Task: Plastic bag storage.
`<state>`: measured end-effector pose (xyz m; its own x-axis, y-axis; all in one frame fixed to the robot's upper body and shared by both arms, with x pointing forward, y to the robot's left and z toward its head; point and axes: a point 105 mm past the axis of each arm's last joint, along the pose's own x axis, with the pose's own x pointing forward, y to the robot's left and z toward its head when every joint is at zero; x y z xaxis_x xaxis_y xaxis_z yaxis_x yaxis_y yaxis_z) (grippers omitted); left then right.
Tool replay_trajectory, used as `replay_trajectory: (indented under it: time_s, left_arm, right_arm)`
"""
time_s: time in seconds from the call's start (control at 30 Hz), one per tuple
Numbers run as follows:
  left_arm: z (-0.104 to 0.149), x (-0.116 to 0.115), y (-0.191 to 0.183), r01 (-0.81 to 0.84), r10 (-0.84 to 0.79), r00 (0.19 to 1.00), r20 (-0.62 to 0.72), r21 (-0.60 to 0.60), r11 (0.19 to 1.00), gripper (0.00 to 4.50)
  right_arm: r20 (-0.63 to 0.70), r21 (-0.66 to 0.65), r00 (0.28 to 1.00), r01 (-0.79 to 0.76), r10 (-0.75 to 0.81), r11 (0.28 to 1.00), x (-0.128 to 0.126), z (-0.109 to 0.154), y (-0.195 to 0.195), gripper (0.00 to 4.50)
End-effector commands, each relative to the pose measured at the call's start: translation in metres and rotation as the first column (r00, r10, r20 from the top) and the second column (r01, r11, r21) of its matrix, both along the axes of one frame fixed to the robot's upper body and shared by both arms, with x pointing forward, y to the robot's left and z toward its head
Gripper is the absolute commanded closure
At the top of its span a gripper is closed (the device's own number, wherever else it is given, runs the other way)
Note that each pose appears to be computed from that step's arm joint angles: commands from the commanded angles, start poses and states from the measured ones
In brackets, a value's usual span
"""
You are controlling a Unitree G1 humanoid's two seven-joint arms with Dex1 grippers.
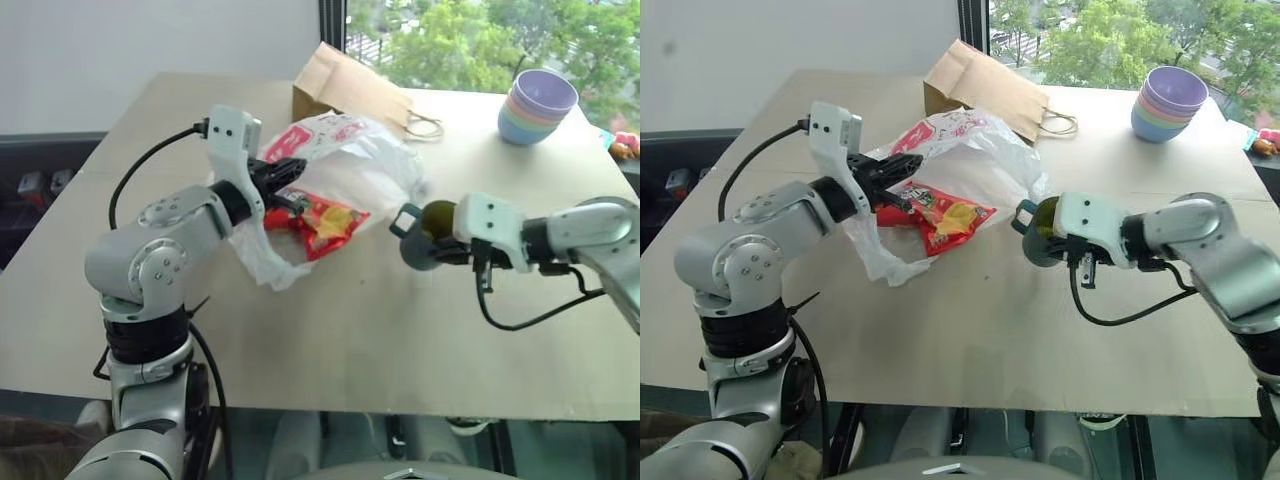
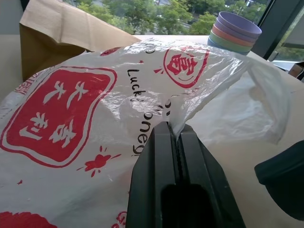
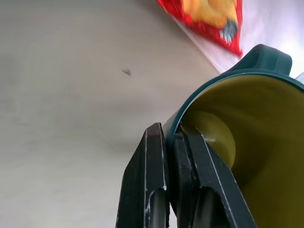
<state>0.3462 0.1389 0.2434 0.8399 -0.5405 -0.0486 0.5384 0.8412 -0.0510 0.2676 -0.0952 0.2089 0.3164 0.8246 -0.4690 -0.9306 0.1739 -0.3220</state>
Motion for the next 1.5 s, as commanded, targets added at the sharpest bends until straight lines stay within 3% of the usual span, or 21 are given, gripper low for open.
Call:
replay_trajectory:
  time_s: [0.03, 0.17, 0.3, 0.57, 0.67, 0.83, 0.87, 0.93, 1.0, 1.2, 1.33, 1.4, 1.5]
  left_arm:
    - [0.019, -0.003, -0.005, 0.047, -0.045, 0.998, 0.048, -0.037, 0.998, 4.50]
    - [0.026, -0.007, -0.006, 0.090, -0.088, 0.994, 0.061, -0.035, 0.995, 4.50]
    - [0.032, -0.016, -0.007, 0.118, -0.116, 0.990, 0.076, -0.030, 0.993, 4.50]
    - [0.018, -0.012, -0.004, 0.050, -0.048, 0.997, 0.056, -0.036, 0.998, 4.50]
    - [0.015, -0.011, -0.002, 0.030, -0.027, 0.998, 0.057, -0.042, 0.999, 4.50]
    - [0.007, -0.006, 0.009, -0.021, 0.024, 0.999, 0.037, -0.055, 0.998, 4.50]
    - [0.005, -0.006, 0.011, -0.028, 0.030, 0.999, 0.036, -0.054, 0.998, 4.50]
    - [0.004, -0.005, 0.013, -0.032, 0.034, 0.999, 0.036, -0.052, 0.998, 4.50]
    - [0.003, -0.004, 0.013, -0.033, 0.035, 0.999, 0.037, -0.056, 0.998, 4.50]
    - [-0.001, -0.002, 0.017, -0.032, 0.034, 0.999, 0.034, -0.058, 0.998, 4.50]
    - [-0.002, 0.000, 0.018, -0.027, 0.029, 0.999, 0.038, -0.058, 0.998, 4.50]
    - [-0.001, 0.001, 0.017, -0.018, 0.020, 0.999, 0.044, -0.055, 0.998, 4.50]
    - [-0.001, 0.001, 0.014, -0.001, 0.004, 0.999, 0.046, -0.054, 0.999, 4.50]
  right_arm:
    - [0.059, 0.091, 0.998, 0.006, -0.012, 0.996, 0.005, 0.009, 0.033, 4.48]
    - [0.112, 0.277, 0.972, 0.168, -0.206, 0.946, 0.061, 0.013, 0.081, 4.48]
    - [0.185, 0.368, 0.903, 0.303, -0.389, 0.879, 0.112, 0.018, 0.106, 4.48]
    - [0.180, 0.514, 0.910, 0.237, -0.374, 0.825, 0.134, 0.017, 0.168, 4.48]
    - [0.201, 0.498, 0.920, 0.199, -0.336, 0.844, 0.138, 0.007, 0.179, 3.51]
    - [0.204, 0.536, 0.927, 0.163, -0.315, 0.828, 0.139, 0.003, 0.171, 1.17]
    - [0.181, 0.534, 0.943, 0.144, -0.279, 0.833, 0.137, -0.001, 0.170, 1.17]
    - [0.141, 0.569, 0.951, 0.150, -0.275, 0.808, 0.136, -0.001, 0.161, 0.45]
    - [0.171, 0.563, 0.949, 0.127, -0.266, 0.816, 0.130, -0.004, 0.149, 0.06]
    - [0.211, 0.529, 0.926, 0.162, -0.314, 0.833, 0.084, -0.003, 0.086, 0.06]
    - [0.134, 0.520, 0.878, 0.333, -0.460, 0.787, 0.070, -0.004, 0.045, 0.06]
    - [0.125, 0.501, 0.822, 0.430, -0.555, 0.751, 0.078, -0.008, 0.031, 0.06]
    - [0.093, 0.496, 0.700, 0.584, -0.708, 0.642, 0.107, -0.010, 0.013, 0.06]
